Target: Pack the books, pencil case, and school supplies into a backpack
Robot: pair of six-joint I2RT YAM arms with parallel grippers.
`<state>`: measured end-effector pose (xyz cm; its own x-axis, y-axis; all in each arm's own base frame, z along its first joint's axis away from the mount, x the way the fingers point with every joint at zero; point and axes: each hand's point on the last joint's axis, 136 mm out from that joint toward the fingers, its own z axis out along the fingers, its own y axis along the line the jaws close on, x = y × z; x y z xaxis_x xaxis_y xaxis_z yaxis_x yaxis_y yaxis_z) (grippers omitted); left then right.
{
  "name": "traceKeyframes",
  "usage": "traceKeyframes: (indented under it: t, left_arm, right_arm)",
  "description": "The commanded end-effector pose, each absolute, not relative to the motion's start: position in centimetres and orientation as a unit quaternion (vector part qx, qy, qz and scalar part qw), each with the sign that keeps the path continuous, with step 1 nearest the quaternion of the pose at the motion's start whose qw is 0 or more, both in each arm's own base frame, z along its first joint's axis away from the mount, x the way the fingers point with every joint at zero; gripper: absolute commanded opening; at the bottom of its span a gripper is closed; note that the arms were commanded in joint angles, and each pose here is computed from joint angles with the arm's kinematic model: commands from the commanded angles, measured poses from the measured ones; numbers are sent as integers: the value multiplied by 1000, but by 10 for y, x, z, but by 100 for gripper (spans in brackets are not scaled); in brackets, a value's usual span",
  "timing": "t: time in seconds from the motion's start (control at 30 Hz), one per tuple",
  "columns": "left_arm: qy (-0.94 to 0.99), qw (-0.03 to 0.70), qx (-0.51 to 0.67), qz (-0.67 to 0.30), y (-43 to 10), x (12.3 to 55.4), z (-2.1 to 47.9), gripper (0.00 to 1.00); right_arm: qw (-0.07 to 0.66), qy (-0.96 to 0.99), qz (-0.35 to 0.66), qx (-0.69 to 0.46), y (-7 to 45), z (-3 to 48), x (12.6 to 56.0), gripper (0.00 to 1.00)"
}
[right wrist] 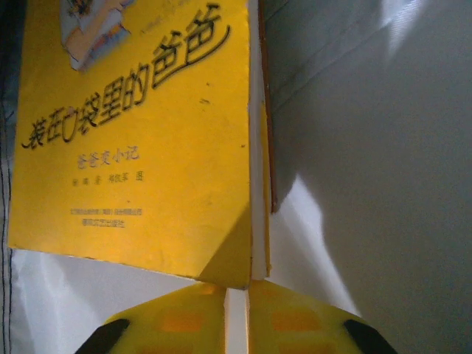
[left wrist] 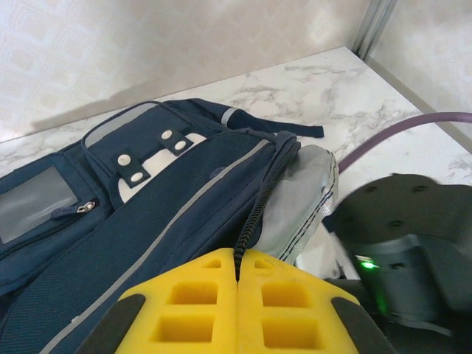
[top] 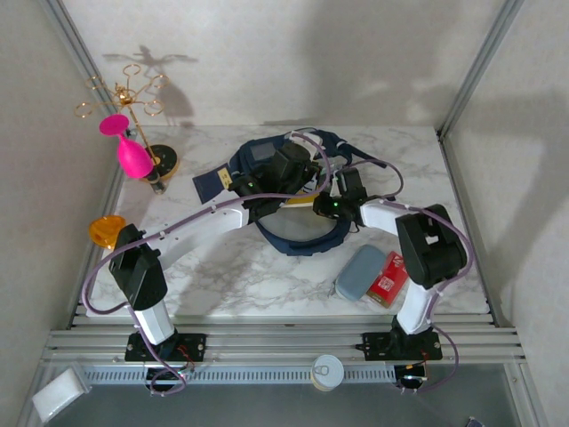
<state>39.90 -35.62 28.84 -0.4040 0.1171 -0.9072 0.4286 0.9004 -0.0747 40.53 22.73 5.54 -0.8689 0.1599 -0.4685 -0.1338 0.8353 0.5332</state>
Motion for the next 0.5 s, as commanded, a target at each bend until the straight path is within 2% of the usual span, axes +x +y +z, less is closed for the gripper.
traceKeyframes:
  t: [0.0,0.13,0.33,0.37,0.47]
  left_arm:
    - [804,550,137,-180,-358,400,317,0]
    - [811,548,119,-170,-349,403,312,0]
    - [826,517,119,-193,-348,398,287,0]
    - [830,504,121,-204,-351,395,278,1]
    - [847,456,138,-237,-363,383,253,12]
  right_arm:
    - [301,895,329,6,250,84,439,11]
    - [318,889,330,3,241,100,425,14]
    - [326,899,291,31,191,121,369,19]
    - [329,900,282,37,182,126,360,21]
    - [354,903,233,67,150,150,340,26]
